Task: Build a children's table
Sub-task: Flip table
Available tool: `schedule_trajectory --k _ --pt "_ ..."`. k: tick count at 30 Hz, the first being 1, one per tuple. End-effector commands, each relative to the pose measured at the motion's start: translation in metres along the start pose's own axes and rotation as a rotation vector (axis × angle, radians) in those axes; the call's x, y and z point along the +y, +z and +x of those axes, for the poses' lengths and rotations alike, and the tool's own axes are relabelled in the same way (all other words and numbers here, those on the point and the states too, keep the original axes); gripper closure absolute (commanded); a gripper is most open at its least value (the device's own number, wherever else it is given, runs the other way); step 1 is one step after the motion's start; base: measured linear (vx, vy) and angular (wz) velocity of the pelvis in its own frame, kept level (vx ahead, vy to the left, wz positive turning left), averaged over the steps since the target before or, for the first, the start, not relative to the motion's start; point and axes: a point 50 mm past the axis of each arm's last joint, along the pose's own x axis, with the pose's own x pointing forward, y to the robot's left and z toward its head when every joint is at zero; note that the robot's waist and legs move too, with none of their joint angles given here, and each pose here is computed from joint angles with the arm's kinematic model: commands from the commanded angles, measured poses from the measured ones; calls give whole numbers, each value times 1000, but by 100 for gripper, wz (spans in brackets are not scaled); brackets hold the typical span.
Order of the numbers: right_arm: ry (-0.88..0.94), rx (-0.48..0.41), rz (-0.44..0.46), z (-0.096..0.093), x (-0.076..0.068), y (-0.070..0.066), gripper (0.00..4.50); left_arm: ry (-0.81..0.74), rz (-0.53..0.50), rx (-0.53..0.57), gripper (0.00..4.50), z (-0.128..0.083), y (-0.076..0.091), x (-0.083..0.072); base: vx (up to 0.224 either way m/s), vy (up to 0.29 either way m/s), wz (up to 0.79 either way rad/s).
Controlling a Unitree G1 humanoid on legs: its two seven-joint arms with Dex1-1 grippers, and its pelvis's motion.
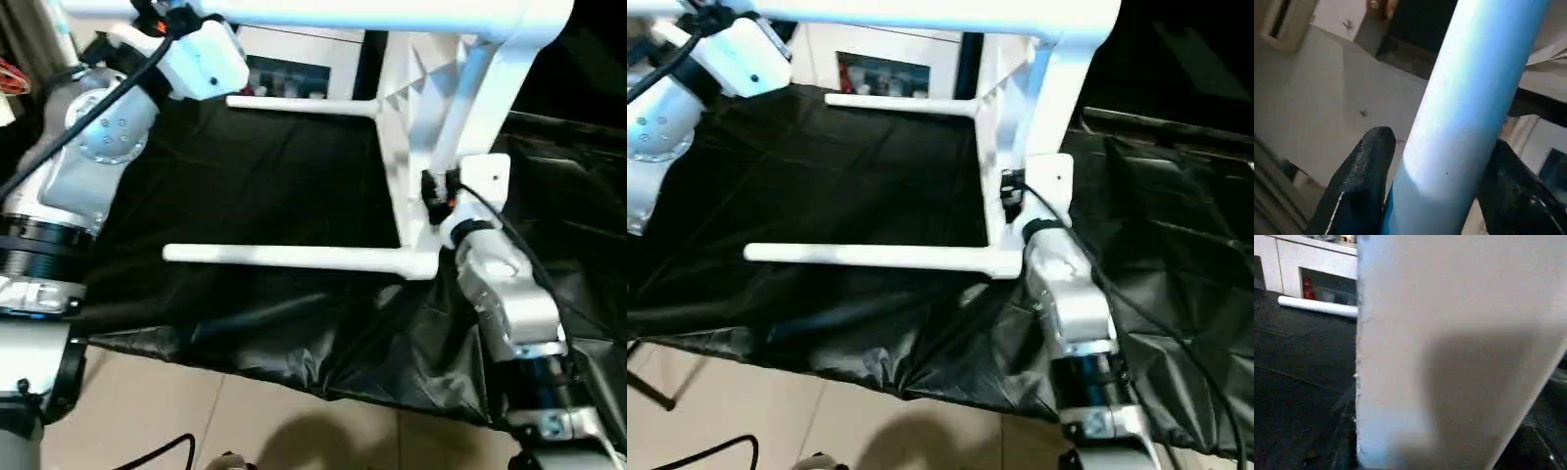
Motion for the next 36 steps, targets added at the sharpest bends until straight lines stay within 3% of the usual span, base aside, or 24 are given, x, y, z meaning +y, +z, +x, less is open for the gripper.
schedule_trajectory --k 1,3,4,7,9,14,17,20,27,28,36 --pt "-19 -106 -53 6 -24 30 254 115 -254 2 221 -3 -2 4 0 0 0" --pt "-30 -137 -47 9 -36 44 254 163 -326 13 221 -5 -4 9 0 0 0" --pt "-30 -137 -47 9 -36 44 254 163 -326 13 221 -5 -4 9 0 0 0" --pt "-11 -243 -129 16 -66 91 255 296 -504 55 221 -12 -13 24 0 0 0" --pt "-2 -282 -173 17 -78 111 256 350 -575 78 221 -16 -19 29 0 0 0" --pt "-2 -384 -274 16 -98 164 259 490 -785 166 221 -34 -36 28 0 0 0" --pt "15 -435 -305 14 -102 188 259 530 -855 238 221 -50 -45 20 0 0 0" --pt "66 -459 -326 16 -100 201 259 538 -875 314 221 -70 -49 8 0 0 0" --pt "165 -464 -364 23 -85 203 259 511 -880 381 221 -87 -48 -7 0 0 0" --pt "175 -467 -362 24 -84 204 203 509 -877 385 221 -88 -48 -7 0 0 0" --pt "254 -525 -347 22 -77 212 126 497 -881 393 221 -89 -44 -7 0 0 0"
